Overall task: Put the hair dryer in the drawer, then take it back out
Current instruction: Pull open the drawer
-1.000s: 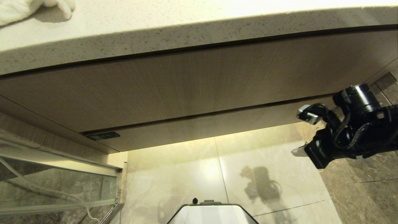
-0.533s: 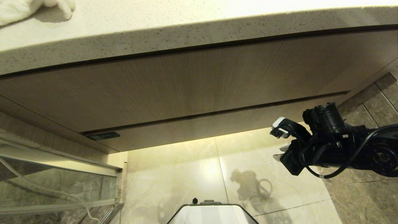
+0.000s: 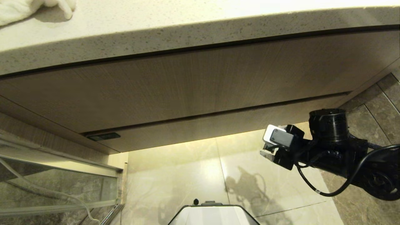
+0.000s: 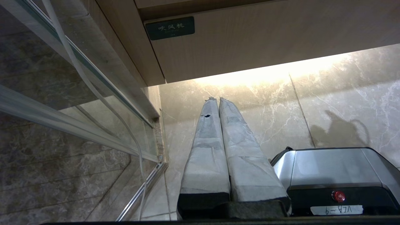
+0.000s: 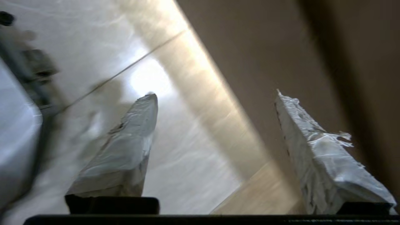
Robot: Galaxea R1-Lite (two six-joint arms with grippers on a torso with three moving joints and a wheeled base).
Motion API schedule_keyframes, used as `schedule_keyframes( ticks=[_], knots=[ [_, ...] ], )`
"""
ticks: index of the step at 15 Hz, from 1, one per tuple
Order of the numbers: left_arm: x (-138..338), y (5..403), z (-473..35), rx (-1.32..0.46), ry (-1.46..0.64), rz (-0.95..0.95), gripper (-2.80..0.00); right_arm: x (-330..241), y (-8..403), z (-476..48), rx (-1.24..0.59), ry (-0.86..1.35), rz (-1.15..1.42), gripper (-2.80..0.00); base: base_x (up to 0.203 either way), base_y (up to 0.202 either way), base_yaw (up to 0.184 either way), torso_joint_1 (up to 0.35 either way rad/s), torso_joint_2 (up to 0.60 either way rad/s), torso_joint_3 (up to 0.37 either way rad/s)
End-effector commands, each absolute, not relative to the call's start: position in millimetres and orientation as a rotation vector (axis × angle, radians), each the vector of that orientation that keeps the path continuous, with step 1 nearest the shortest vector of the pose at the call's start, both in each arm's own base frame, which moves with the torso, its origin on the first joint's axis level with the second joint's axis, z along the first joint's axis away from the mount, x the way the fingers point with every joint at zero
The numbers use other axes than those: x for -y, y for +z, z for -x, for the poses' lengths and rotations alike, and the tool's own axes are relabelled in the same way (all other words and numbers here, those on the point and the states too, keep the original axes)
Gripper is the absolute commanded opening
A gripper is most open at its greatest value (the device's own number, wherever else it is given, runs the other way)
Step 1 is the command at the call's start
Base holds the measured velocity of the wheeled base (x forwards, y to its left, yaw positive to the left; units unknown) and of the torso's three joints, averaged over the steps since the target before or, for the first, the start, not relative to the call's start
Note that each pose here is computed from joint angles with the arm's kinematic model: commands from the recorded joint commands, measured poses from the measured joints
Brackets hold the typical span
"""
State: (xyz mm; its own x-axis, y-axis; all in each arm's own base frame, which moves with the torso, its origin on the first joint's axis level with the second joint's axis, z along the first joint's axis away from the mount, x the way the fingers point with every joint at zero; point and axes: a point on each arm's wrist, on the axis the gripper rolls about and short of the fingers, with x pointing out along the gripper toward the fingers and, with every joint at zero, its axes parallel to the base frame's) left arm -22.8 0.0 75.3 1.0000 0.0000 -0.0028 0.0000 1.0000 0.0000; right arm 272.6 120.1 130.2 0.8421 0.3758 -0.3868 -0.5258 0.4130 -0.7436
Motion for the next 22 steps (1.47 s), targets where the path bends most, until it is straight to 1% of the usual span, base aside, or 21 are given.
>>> schedule_keyframes(
  ticks=[1, 2, 4, 8, 10, 15, 22],
  knots=[
    [0, 75, 23, -0.003, 0.000, 0.000, -2.80, -115, 127, -277, -0.014, 0.647, 1.105, 0.00, 0.000, 0.000, 0.000, 0.000, 0.00, 0.000],
    [0, 75, 23, -0.003, 0.000, 0.000, -2.80, -110, 126, -279, 0.019, 0.680, 1.134, 0.00, 0.000, 0.000, 0.000, 0.000, 0.00, 0.000],
    [0, 76, 23, 0.000, 0.000, 0.000, -2.80, -104, 123, -280, 0.040, 0.675, 1.195, 0.00, 0.000, 0.000, 0.000, 0.000, 0.00, 0.000],
    [0, 76, 23, 0.000, 0.000, 0.000, -2.80, -105, 106, -287, 0.002, 0.696, 1.207, 0.00, 0.000, 0.000, 0.000, 0.000, 0.00, 0.000],
    [0, 75, 23, -0.003, 0.000, 0.000, -2.80, -107, 104, -293, 0.011, 0.689, 1.208, 0.00, 0.000, 0.000, 0.000, 0.000, 0.00, 0.000],
    [0, 76, 23, 0.000, 0.000, 0.000, -2.80, -116, 96, -319, 0.026, 0.601, 1.215, 0.00, 0.000, 0.000, 0.000, 0.000, 0.00, 0.000],
    [0, 75, 23, -0.003, 0.000, 0.000, -2.80, -119, 90, -333, 0.075, 0.558, 1.209, 0.00, 0.000, 0.000, 0.000, 0.000, 0.00, 0.000]
  ],
)
